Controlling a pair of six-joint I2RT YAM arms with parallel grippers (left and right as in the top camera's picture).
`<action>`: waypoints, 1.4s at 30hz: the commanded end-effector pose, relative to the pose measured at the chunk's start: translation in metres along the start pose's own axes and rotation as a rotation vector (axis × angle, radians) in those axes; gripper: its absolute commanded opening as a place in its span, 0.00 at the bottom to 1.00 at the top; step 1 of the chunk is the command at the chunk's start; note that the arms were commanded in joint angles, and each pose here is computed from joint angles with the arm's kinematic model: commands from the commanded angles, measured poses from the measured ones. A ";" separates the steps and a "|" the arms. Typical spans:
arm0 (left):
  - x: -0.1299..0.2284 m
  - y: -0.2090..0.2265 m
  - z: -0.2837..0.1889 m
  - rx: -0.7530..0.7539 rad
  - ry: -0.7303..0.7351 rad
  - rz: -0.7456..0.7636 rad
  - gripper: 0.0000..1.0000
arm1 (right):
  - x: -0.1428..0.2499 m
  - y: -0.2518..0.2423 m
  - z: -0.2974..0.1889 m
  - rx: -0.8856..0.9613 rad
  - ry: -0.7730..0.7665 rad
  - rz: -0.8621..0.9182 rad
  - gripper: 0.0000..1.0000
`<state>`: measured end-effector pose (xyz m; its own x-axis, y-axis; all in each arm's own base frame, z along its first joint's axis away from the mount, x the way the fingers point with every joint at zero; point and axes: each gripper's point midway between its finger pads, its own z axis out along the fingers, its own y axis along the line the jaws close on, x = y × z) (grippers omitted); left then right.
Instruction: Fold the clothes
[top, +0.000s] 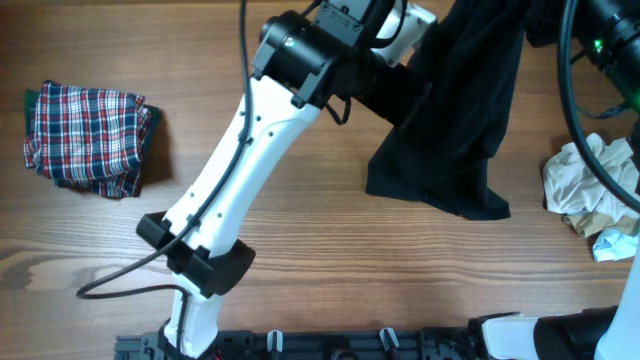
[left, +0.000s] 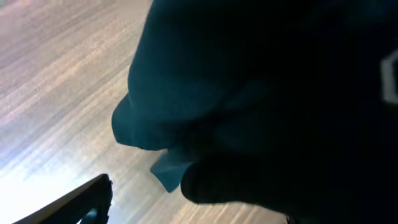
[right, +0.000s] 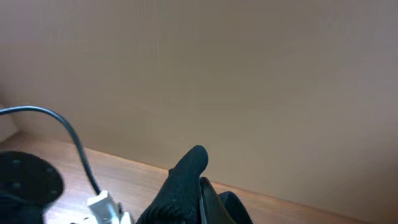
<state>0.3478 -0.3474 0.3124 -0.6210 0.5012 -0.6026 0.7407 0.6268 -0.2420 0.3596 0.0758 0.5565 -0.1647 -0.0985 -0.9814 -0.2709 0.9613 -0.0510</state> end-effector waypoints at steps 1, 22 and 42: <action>-0.007 -0.006 0.002 0.006 -0.024 0.148 0.87 | -0.010 0.001 -0.003 -0.006 -0.038 0.016 0.04; 0.024 -0.082 -0.016 0.235 0.048 0.271 0.21 | -0.014 -0.003 -0.006 0.019 -0.054 -0.013 0.04; -0.030 -0.133 -0.186 0.188 -0.468 0.338 0.04 | 0.013 -0.013 0.008 0.071 0.055 -0.004 0.04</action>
<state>0.2417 -0.3681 0.4295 -0.2747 0.4812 -0.8325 0.9432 0.3029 -0.1362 0.3603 0.0687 0.5467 -0.2044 -0.1097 -0.9727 -0.2341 0.9703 -0.0602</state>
